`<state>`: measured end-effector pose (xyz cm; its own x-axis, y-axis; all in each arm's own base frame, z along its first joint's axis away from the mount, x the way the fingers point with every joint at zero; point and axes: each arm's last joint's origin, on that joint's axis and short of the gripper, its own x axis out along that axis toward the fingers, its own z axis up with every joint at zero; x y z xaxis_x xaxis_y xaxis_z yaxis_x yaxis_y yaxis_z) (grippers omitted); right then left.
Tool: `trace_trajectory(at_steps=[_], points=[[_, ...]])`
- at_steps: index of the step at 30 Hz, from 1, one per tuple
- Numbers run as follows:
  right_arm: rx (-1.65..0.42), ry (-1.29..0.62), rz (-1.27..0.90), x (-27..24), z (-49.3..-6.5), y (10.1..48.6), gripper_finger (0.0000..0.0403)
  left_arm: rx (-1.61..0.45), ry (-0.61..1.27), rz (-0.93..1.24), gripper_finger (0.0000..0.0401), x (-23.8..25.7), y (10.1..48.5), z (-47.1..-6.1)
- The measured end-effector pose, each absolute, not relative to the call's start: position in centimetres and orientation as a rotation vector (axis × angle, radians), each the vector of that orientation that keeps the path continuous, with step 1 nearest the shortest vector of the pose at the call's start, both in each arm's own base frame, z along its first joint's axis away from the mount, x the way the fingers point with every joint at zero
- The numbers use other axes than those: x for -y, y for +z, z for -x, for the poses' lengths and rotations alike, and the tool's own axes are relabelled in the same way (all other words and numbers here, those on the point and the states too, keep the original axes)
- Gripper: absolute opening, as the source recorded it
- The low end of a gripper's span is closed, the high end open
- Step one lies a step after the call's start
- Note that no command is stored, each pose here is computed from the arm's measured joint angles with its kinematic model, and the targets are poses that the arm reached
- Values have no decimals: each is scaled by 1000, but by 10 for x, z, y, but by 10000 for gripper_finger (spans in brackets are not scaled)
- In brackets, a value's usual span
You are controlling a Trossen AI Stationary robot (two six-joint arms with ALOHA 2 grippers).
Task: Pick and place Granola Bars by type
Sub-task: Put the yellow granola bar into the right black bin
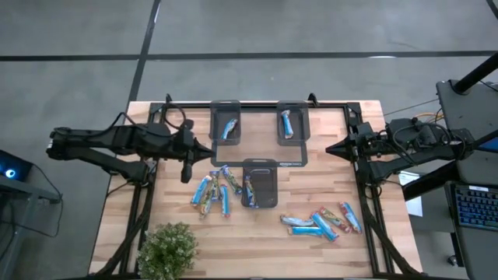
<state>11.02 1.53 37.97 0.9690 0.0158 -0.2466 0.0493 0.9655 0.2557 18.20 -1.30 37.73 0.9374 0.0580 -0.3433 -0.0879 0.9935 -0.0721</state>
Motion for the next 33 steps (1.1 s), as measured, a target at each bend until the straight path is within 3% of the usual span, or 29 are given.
trace_trajectory(at_steps=[25,33], points=[[-253,-23,-307,-15,-110,379,9,-263,78,125,0,10,352,-153],[-272,-63,-341,-14,-110,377,45,-260,86,130,0,10,353,-152]])
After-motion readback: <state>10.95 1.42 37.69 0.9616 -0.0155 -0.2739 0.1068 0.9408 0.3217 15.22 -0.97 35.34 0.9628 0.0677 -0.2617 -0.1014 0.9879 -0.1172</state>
